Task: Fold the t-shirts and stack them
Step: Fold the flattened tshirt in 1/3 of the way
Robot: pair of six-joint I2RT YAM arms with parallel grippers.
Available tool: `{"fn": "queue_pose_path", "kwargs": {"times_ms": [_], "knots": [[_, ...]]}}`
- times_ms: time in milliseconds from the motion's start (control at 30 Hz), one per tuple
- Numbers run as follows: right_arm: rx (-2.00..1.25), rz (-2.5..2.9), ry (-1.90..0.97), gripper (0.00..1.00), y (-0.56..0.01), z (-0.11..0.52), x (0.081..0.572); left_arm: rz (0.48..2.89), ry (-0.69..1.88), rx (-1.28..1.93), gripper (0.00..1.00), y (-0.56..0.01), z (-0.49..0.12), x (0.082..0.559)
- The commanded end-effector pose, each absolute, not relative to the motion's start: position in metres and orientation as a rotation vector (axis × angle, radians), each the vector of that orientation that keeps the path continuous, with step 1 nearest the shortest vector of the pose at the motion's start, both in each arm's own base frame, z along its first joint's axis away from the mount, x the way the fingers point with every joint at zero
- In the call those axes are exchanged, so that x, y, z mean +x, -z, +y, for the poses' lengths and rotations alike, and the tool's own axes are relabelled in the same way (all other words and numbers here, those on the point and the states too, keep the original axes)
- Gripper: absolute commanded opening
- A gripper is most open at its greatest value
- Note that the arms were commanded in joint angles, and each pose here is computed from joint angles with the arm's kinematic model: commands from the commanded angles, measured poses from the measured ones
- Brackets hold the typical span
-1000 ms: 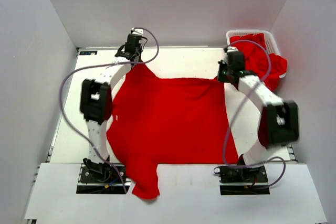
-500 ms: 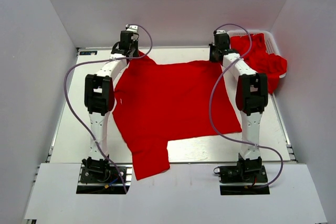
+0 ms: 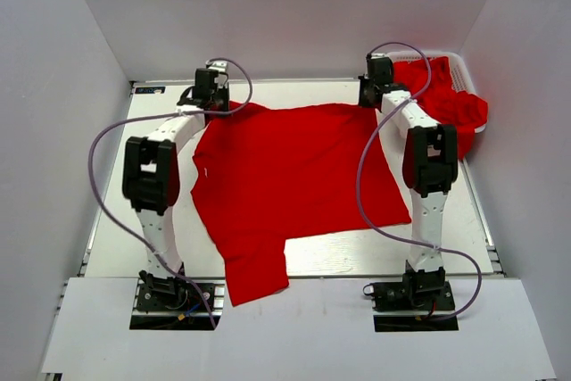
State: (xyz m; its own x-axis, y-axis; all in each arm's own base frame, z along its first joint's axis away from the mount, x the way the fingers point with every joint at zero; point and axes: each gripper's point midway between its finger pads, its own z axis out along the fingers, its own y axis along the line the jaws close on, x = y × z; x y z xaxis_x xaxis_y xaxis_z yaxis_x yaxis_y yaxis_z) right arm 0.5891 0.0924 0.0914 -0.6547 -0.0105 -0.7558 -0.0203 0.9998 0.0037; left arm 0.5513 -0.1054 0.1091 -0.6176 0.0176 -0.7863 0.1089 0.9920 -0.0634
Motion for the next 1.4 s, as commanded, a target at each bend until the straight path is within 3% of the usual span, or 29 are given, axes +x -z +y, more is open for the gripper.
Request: {"fn": "queue_pose_path", "kwargs": {"times_ms": [0, 300, 833, 1367], "knots": [[-0.020, 2.201, -0.055, 0.00, -0.142, 0.095, 0.585, 2.116, 0.217, 0.021, 0.00, -0.175, -0.109, 0.524], [-0.029, 2.241, -0.058, 0.00, -0.140, 0.090, 0.555, 2.191, 0.419, -0.044, 0.00, -0.160, -0.125, 0.426], [-0.060, 2.283, 0.012, 0.00, -0.143, 0.073, 0.517, 2.336, 0.676, -0.033, 0.00, -0.141, -0.142, 0.296], [-0.079, 2.369, 0.064, 0.00, -0.121, 0.061, 0.498, 2.486, 0.771, 0.009, 0.00, -0.105, -0.149, 0.229]]}}
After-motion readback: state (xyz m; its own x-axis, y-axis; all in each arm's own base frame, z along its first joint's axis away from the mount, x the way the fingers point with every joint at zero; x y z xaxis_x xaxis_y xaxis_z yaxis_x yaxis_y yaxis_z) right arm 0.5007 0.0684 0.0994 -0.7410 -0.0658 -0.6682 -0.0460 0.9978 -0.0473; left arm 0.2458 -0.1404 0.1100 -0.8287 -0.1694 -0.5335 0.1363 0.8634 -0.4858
